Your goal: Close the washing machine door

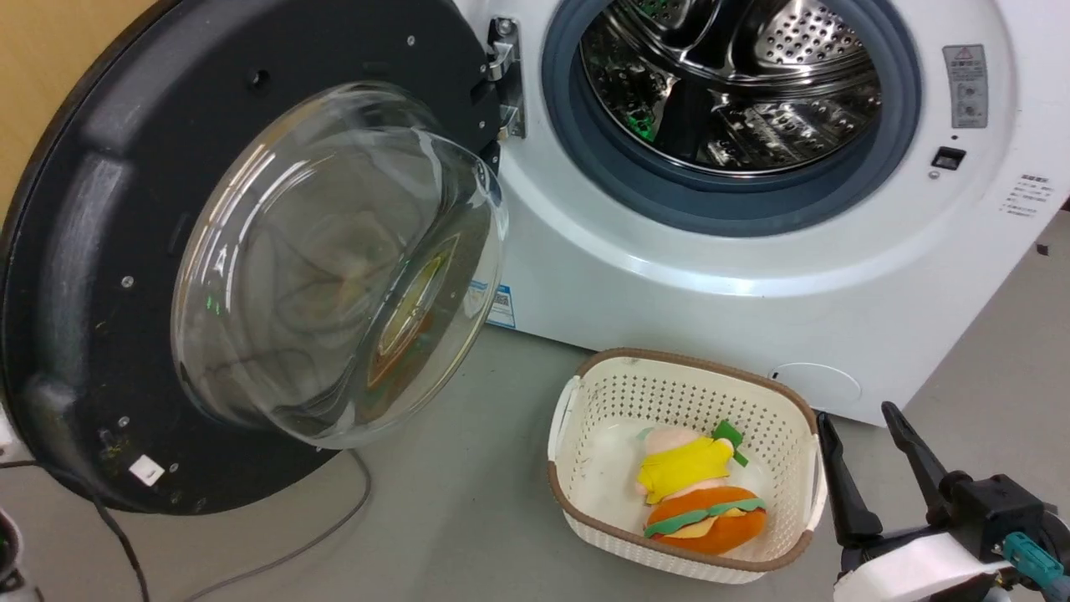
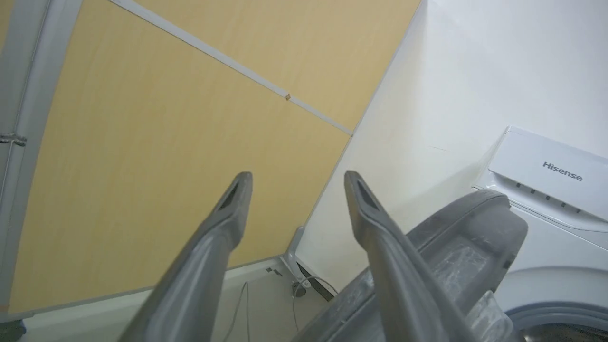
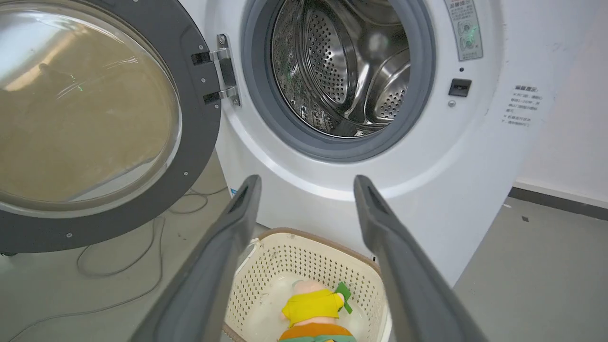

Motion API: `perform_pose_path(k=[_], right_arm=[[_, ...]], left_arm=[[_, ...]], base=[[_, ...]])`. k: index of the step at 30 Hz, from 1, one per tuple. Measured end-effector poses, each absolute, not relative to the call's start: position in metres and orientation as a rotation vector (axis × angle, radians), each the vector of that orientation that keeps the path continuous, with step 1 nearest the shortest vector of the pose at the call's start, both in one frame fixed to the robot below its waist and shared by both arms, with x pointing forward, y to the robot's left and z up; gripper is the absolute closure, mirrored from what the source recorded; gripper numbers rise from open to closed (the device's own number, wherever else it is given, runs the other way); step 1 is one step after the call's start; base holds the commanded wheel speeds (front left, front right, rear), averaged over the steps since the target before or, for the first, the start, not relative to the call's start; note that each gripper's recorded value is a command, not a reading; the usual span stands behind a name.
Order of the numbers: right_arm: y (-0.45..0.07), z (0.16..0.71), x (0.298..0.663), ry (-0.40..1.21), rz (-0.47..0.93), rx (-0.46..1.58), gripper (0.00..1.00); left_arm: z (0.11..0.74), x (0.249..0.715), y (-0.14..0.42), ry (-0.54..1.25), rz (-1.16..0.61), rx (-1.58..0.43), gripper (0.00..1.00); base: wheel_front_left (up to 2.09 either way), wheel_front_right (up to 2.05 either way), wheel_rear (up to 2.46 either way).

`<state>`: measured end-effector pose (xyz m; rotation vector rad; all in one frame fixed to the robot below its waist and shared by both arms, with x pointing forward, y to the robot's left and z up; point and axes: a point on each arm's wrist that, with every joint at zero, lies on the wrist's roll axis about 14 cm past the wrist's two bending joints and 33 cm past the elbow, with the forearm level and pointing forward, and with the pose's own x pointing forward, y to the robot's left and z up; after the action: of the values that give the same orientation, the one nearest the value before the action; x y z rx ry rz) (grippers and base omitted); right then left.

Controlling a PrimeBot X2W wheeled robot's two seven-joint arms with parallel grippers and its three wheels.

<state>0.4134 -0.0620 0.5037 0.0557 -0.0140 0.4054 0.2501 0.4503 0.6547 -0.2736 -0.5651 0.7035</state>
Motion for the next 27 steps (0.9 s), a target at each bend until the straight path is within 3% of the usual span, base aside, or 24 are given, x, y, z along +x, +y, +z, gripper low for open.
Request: perform_pose_path(k=[6,7,8,16,27], right_arm=[[-0.053,0.501,0.417,-0.016,0.428,0.063,0.00],[-0.052,0.500,0.417,-0.015,0.431,0.064,0.00],[-0.051,0.499,0.418,-0.015,0.433,0.066,0.00],[-0.044,0.491,0.424,-0.002,0.448,0.074,0.00],[-0.027,0.479,0.431,0.013,0.489,0.089,0.00]], left_arm=[[0.642,0.245,0.486,-0.477,0.756,-0.364,0.00],[0.641,0.244,0.491,-0.467,0.765,-0.377,0.60],[0.641,0.242,0.496,-0.465,0.773,-0.394,1.00],[0.634,0.244,0.521,-0.376,0.774,-0.549,1.00],[0.604,0.268,0.512,-0.137,0.653,-0.701,1.00]], base=[[0.00,0.00,0.00],[0.00,0.00,0.00],[0.00,0.00,0.00],[0.00,0.00,0.00],[0.00,0.00,0.00]])
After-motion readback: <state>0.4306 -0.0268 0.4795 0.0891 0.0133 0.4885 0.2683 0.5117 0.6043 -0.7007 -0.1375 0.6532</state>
